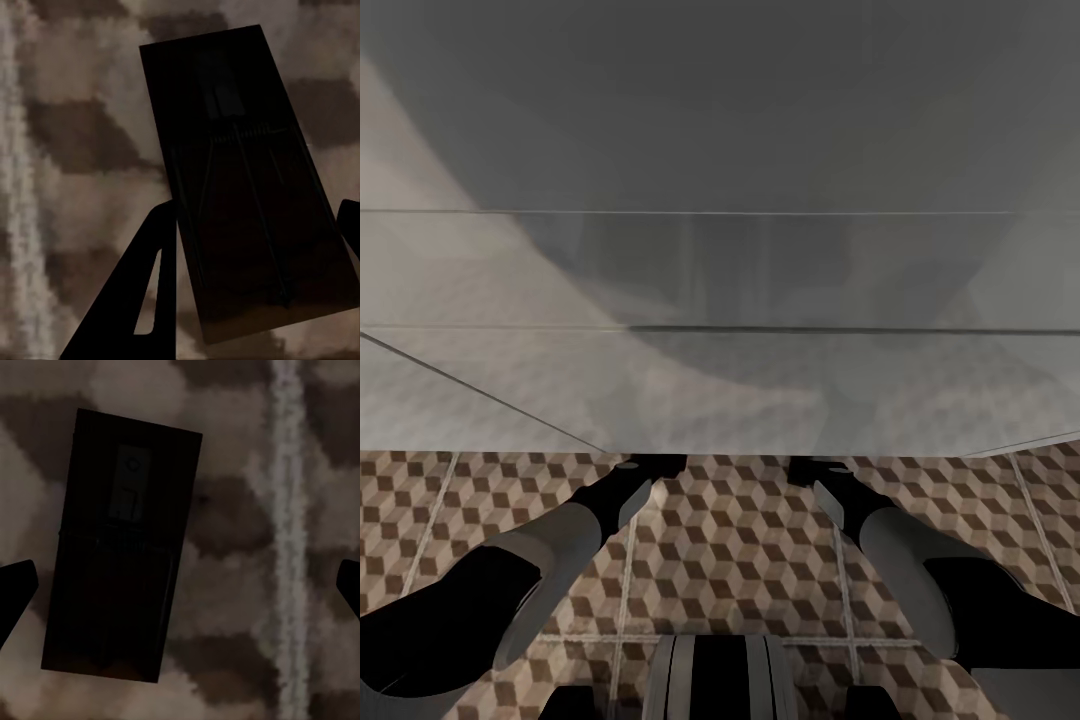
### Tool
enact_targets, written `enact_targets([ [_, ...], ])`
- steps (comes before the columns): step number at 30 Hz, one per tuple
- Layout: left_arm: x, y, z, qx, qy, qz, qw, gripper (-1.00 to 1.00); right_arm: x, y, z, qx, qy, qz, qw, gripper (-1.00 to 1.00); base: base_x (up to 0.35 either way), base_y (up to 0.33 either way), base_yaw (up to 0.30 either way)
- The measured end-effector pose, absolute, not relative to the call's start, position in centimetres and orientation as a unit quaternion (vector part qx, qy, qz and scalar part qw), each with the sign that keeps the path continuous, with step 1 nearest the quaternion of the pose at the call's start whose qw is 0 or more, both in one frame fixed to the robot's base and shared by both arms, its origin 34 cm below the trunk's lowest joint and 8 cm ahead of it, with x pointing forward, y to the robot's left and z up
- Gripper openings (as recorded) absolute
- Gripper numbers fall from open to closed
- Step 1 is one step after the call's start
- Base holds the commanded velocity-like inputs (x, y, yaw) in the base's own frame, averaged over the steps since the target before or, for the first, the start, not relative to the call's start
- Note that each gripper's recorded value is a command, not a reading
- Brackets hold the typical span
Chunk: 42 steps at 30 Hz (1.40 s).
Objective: Take the four mousetraps from the cabinet in the bathroom and place them on the bathroom floor. Make sure all four end up on the same floor surface, and ensure that at least two of them are either under or directly next to the same bathroom sink.
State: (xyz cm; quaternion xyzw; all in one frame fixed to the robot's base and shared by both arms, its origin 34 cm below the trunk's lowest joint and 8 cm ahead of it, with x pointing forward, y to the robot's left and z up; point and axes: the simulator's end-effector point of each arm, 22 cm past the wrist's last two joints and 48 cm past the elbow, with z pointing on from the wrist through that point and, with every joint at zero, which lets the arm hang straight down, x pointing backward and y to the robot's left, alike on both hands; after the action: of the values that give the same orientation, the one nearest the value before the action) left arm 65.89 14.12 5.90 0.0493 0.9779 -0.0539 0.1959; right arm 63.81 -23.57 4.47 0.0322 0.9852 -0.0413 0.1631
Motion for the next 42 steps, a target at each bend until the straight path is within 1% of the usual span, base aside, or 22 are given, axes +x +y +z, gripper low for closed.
enact_targets([
  [27,65.47,14.43,5.67,0.048,0.979,-0.052,0.191,-1.00,64.06,-23.58,4.56,0.033,0.984,-0.041,0.169,1.00,0.000,0.000,0.000],
  [28,65.47,14.44,5.67,0.048,0.979,-0.051,0.191,1.00,64.06,-23.58,4.56,0.033,0.984,-0.041,0.169,1.00,0.000,0.000,0.000],
  [42,65.48,14.60,5.65,0.048,0.979,-0.051,0.191,1.00,64.06,-23.57,4.56,0.033,0.984,-0.041,0.169,1.00,0.000,0.000,0.000],
])
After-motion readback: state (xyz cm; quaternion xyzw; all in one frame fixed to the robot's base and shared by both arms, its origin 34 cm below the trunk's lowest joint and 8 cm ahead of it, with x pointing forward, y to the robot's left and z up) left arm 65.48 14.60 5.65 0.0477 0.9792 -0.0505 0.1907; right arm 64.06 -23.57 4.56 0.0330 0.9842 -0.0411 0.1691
